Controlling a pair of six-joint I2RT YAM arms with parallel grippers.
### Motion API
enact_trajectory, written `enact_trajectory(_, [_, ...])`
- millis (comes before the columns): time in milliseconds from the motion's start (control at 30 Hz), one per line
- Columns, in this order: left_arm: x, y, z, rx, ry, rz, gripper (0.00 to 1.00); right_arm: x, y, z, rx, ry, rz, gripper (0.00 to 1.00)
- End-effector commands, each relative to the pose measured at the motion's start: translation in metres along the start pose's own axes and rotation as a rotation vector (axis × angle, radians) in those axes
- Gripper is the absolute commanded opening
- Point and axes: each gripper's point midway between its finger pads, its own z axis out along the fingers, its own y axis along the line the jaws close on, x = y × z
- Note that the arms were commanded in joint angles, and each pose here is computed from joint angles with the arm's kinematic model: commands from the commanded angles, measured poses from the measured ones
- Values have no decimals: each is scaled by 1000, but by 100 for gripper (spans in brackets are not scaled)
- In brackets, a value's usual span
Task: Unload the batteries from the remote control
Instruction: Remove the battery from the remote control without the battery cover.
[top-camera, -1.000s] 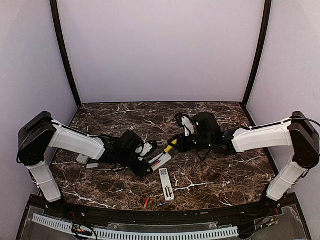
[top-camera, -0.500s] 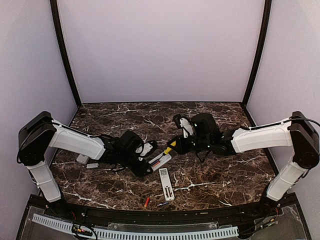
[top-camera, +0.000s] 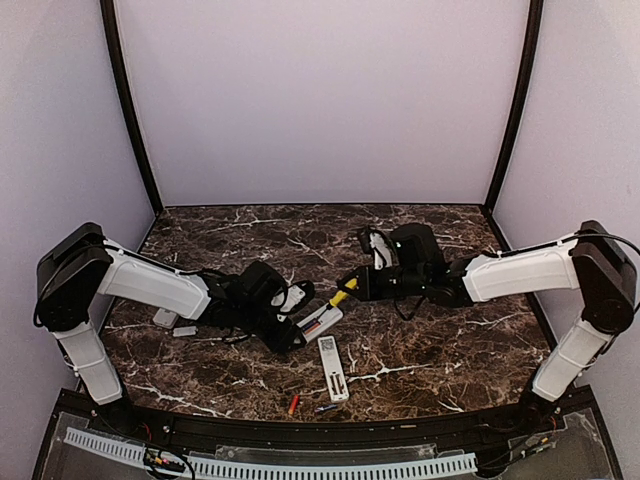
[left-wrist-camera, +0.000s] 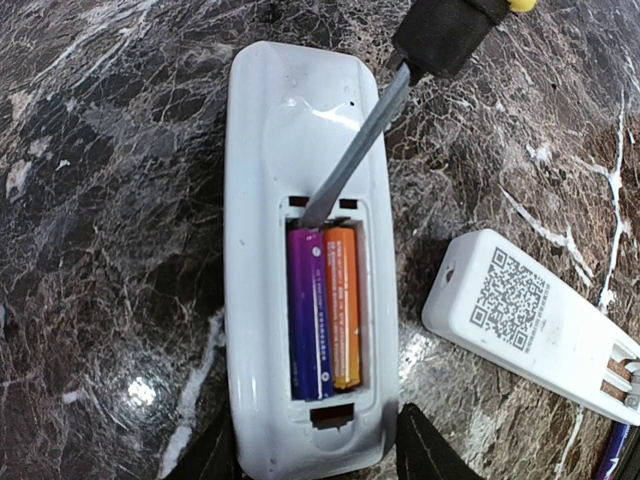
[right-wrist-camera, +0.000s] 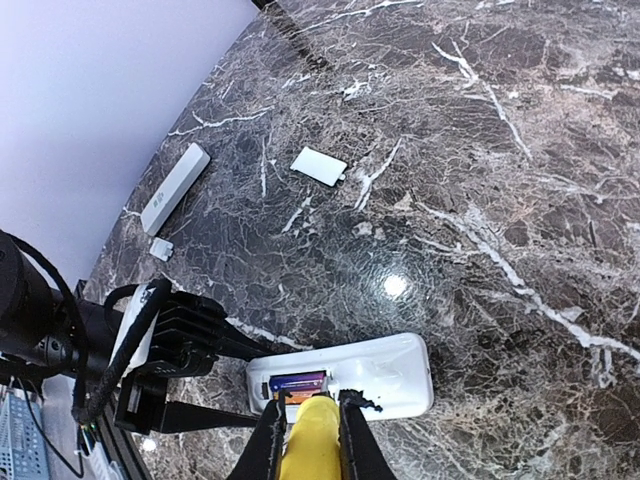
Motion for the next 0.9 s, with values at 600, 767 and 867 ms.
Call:
enact_trajectory(600, [56,-1,17,5,193,16,16,13,79,-20,-415,121,244,0])
enact_trajectory(767, [56,-1,18,6,197,16,16,10,83,-26,-425,112,247,0])
enact_trajectory(867, [55,-1,19,5,199,14,16,9,84,-27,-429,110,248,0])
